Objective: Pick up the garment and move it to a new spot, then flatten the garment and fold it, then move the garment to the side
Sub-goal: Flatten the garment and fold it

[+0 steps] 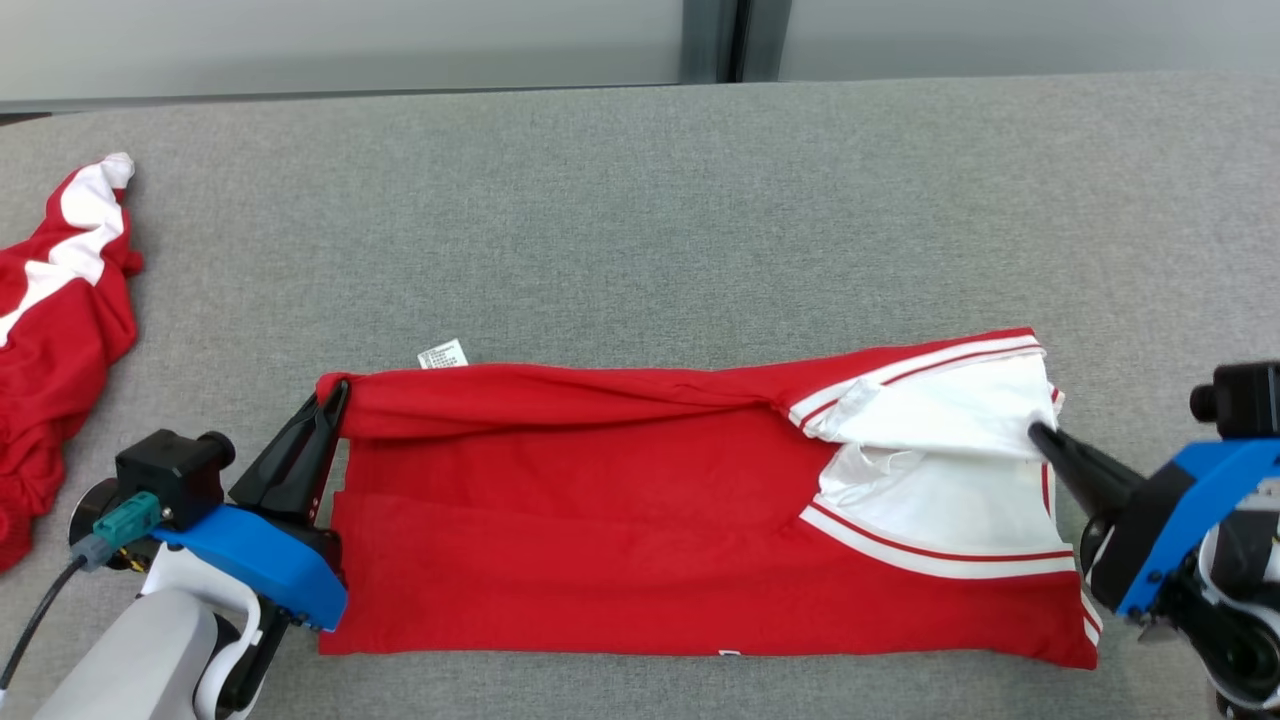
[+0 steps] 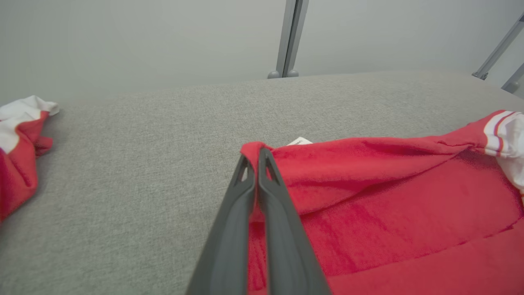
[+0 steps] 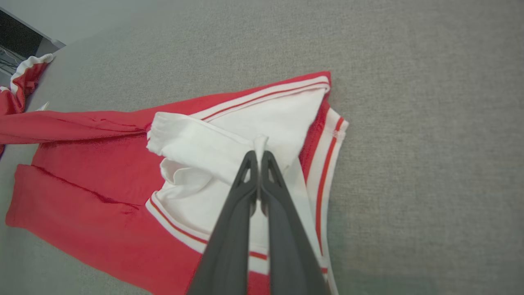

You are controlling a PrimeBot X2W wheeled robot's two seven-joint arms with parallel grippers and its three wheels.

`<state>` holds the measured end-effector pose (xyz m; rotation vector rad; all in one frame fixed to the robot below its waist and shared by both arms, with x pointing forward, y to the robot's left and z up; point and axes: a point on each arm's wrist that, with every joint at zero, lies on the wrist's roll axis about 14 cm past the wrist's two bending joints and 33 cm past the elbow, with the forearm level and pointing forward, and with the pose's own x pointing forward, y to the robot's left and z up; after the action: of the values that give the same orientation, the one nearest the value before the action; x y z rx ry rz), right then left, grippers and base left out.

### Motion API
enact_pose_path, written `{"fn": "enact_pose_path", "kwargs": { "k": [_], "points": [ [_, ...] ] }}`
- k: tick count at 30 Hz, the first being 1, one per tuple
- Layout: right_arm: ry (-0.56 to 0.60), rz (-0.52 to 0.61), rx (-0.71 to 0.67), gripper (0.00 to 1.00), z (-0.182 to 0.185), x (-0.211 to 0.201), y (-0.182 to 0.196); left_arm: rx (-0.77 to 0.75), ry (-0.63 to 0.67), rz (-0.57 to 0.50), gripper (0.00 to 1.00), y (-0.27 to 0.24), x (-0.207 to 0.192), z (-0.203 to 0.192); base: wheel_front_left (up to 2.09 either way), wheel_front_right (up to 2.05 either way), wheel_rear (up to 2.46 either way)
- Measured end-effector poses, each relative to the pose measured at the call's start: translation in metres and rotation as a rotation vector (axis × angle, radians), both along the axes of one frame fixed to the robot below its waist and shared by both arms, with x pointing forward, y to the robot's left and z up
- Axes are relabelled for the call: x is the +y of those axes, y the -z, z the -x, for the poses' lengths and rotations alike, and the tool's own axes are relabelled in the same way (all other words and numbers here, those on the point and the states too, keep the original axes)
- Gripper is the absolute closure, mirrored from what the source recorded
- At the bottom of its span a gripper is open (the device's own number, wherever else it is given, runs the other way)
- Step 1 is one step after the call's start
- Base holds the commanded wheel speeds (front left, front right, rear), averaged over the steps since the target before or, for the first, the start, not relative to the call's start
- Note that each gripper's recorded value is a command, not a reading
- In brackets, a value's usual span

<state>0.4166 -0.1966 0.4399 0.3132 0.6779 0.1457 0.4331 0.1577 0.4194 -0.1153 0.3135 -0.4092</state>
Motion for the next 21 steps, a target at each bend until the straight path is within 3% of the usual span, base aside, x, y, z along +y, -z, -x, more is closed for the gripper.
{"fn": "enact_pose_path", "kwargs": {
  "k": [9, 10, 11, 12, 13, 14, 21],
  "points": [
    [0.041, -0.040, 0.068, 1.00, 0.039, 0.000, 0.010, -0.026, 0.021, -0.072, 1.00, 0.006, 0.001, 0.003, 0.00, 0.00, 0.00],
    [0.043, -0.044, 0.079, 1.00, 0.043, 0.000, 0.012, -0.025, 0.017, -0.076, 0.89, 0.008, 0.002, 0.004, 0.00, 0.00, 0.00],
    [0.046, -0.049, 0.085, 1.00, 0.047, 0.001, 0.013, -0.023, 0.014, -0.081, 0.33, 0.009, 0.002, 0.005, 0.00, 0.00, 0.00],
    [0.048, -0.051, 0.088, 0.86, 0.049, 0.001, 0.014, -0.021, 0.006, -0.084, 0.00, 0.010, 0.003, 0.006, 0.00, 0.00, 0.00],
    [0.051, -0.052, 0.091, 0.17, 0.051, 0.000, 0.014, -0.022, -0.003, -0.084, 0.00, 0.011, 0.003, 0.006, 0.00, 0.00, 0.00],
    [0.049, -0.053, 0.106, 0.00, 0.054, 0.001, 0.016, -0.025, -0.013, -0.082, 0.00, 0.010, 0.004, 0.005, 0.00, 0.00, 0.00],
    [0.068, -0.037, 0.111, 0.00, 0.067, -0.004, 0.016, -0.087, -0.180, 0.022, 0.00, -0.015, 0.015, 0.001, 0.00, 0.00, 0.00]
  ]
}}
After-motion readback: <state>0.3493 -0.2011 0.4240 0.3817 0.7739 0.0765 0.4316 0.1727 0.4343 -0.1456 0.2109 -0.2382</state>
